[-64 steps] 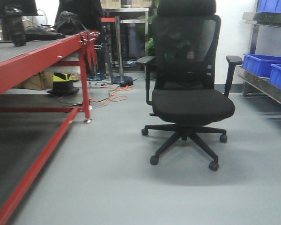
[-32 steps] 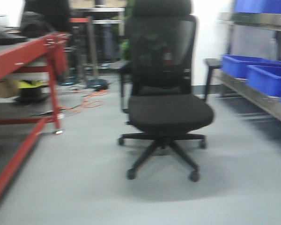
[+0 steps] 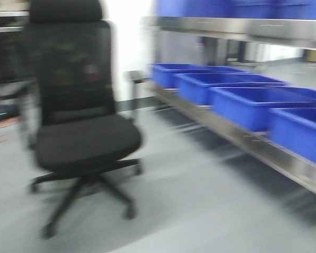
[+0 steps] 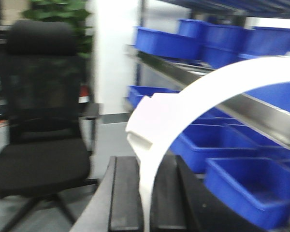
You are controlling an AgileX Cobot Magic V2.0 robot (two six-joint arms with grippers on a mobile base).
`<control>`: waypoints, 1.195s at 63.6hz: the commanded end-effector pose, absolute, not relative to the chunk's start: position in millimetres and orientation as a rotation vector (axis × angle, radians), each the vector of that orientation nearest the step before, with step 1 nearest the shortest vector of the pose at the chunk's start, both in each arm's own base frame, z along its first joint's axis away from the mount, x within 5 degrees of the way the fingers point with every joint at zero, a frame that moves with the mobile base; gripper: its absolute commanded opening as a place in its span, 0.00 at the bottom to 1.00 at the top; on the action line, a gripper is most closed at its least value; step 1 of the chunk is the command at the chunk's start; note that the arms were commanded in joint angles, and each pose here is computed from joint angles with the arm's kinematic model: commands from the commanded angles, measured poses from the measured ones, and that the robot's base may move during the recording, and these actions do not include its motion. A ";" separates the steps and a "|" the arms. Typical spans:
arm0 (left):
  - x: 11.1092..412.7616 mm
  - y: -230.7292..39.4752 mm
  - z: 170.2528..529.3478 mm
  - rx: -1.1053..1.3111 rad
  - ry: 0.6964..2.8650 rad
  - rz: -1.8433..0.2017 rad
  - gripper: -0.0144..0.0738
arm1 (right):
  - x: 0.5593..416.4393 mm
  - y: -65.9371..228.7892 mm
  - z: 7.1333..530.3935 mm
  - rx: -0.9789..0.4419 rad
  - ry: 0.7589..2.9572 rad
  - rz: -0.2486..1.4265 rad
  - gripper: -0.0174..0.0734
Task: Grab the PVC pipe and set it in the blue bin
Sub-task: 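Drive the base toward the shelf of blue bins holding the clamp, then move both grippers with the clamp above an open blue bin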
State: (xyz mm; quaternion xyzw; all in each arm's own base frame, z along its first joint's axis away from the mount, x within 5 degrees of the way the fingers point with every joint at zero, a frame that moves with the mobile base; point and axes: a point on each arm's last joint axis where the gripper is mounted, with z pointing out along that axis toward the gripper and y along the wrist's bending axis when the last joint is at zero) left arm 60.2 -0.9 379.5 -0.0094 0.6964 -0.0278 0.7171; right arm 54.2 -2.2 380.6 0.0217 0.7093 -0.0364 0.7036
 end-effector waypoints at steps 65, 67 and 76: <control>58.7 -1.3 382.4 -0.018 1.506 -0.072 0.04 | 53.0 -2.3 383.6 0.044 1.543 -0.089 0.02; 58.7 -1.3 382.4 -0.018 1.506 -0.072 0.04 | 53.0 -2.3 383.6 0.044 1.543 -0.089 0.02; 58.7 -1.3 382.4 -0.018 1.506 -0.072 0.04 | 53.0 -2.3 383.6 0.044 1.543 -0.089 0.02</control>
